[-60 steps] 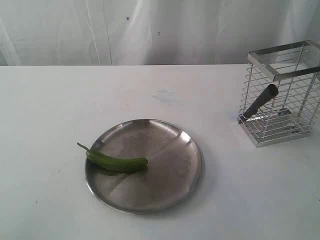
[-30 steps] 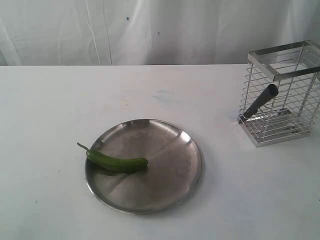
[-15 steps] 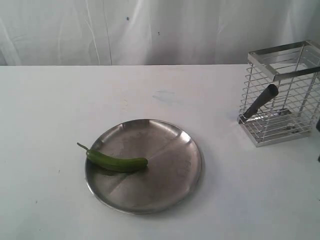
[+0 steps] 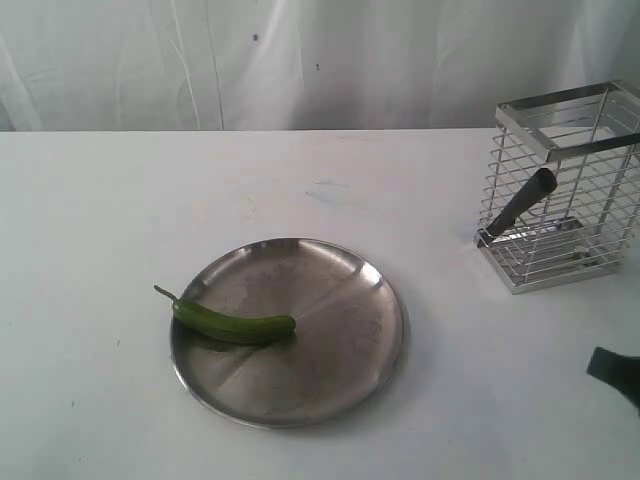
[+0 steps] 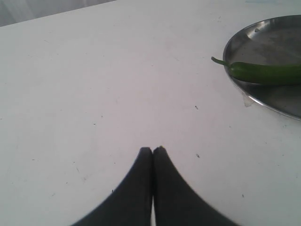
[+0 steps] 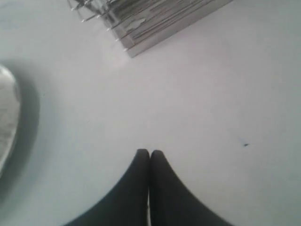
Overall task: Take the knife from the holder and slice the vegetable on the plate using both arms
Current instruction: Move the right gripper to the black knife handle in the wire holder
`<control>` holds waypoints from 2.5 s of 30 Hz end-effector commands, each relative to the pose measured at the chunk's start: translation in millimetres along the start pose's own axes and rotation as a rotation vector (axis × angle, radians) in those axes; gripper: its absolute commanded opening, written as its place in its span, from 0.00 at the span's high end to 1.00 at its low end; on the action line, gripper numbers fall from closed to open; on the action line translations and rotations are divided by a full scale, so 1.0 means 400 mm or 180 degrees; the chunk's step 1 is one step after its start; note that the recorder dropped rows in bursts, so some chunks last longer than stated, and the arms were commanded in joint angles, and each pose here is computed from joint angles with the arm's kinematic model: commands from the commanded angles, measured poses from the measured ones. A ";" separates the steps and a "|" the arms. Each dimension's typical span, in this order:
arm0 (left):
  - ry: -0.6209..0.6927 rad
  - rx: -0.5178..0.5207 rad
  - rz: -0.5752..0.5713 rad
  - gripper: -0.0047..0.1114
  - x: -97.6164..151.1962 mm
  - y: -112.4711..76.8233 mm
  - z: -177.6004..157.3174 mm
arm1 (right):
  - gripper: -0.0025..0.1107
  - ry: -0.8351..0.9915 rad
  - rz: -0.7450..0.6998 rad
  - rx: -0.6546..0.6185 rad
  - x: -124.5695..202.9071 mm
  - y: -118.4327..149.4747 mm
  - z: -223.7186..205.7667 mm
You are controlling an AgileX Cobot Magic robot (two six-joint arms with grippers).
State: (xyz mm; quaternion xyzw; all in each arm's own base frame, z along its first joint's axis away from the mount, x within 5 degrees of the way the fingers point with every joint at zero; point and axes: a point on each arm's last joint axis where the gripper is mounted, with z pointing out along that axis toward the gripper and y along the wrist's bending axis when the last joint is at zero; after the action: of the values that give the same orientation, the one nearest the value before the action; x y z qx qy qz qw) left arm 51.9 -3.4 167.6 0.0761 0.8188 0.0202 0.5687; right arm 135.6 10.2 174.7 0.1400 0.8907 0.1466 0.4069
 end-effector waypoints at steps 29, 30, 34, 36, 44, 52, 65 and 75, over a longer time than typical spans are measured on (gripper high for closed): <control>-0.0020 0.0002 -0.0025 0.96 0.001 -0.001 0.000 | 0.98 -0.2177 -0.1079 0.2511 -0.281 -0.045 -0.262; -0.0020 0.0002 -0.0025 0.96 0.001 -0.001 0.000 | 0.98 -0.1827 -0.1067 0.2962 -0.257 -0.077 -0.256; -0.0020 0.0002 -0.0025 0.96 0.001 -0.001 0.000 | 0.98 -0.0767 -0.1314 0.3024 -0.186 -0.110 -0.201; -0.0020 0.0002 -0.0025 0.96 0.001 -0.001 0.000 | 0.98 -0.0216 -0.1654 0.2330 -0.158 -0.083 -0.155; -0.0020 0.0002 -0.0025 0.96 0.001 -0.001 0.000 | 0.98 0.0961 -0.1179 0.0605 -0.143 0.041 -0.117; -0.0020 0.0002 -0.0025 0.96 0.001 -0.001 0.000 | 0.98 0.1102 -0.1392 -0.0336 -0.177 0.147 -0.172; -0.0020 0.0002 -0.0025 0.96 0.001 -0.001 0.000 | 0.74 0.0526 -0.1955 -0.0425 -0.285 0.207 -0.116; -0.0020 0.0002 -0.0025 0.96 0.001 -0.001 0.000 | 0.45 0.0458 -0.1658 -0.0342 -0.370 0.232 -0.007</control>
State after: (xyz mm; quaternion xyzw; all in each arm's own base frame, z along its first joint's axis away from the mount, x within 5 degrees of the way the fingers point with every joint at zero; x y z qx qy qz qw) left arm 51.9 -3.4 167.6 0.0761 0.8188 0.0202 0.5687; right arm 227.1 39.6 310.1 -0.1402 0.9192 0.0929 0.3561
